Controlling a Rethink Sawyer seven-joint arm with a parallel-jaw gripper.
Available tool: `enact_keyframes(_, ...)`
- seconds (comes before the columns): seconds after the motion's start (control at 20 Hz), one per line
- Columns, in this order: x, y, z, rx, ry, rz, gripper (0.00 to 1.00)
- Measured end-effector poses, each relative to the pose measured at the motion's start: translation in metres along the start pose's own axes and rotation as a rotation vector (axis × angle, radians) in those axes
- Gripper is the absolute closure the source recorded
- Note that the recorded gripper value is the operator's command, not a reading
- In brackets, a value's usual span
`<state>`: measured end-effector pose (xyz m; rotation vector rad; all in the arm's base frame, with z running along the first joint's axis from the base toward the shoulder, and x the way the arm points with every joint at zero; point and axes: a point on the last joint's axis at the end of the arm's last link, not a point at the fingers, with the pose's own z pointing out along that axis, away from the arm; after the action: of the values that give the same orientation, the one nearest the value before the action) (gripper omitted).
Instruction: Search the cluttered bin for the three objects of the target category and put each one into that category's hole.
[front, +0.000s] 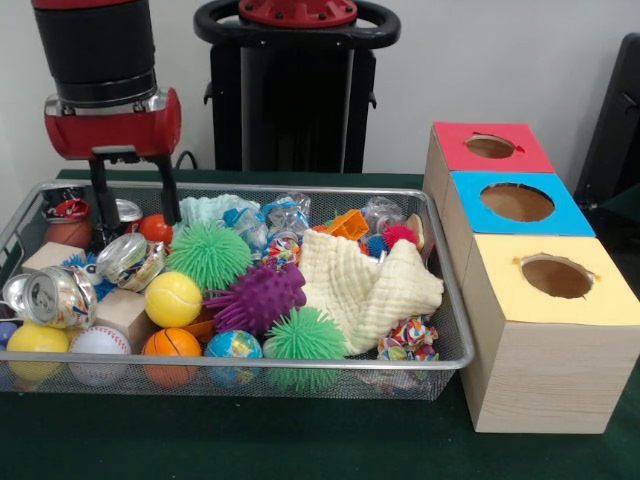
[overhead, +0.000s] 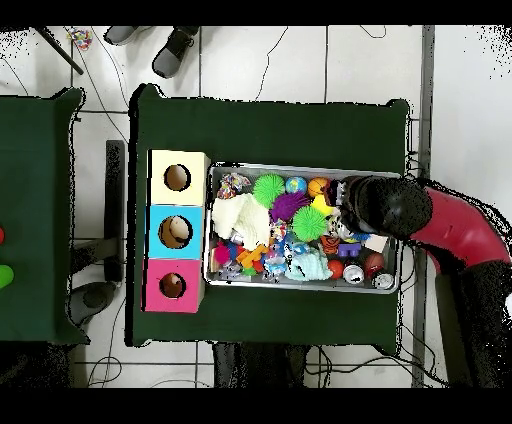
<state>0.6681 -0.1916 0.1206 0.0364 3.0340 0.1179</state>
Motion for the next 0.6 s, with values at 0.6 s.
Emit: enact_keyframes(0.6,0.030,0.023,0.023,0.080,0.022,-0.117,0.00)
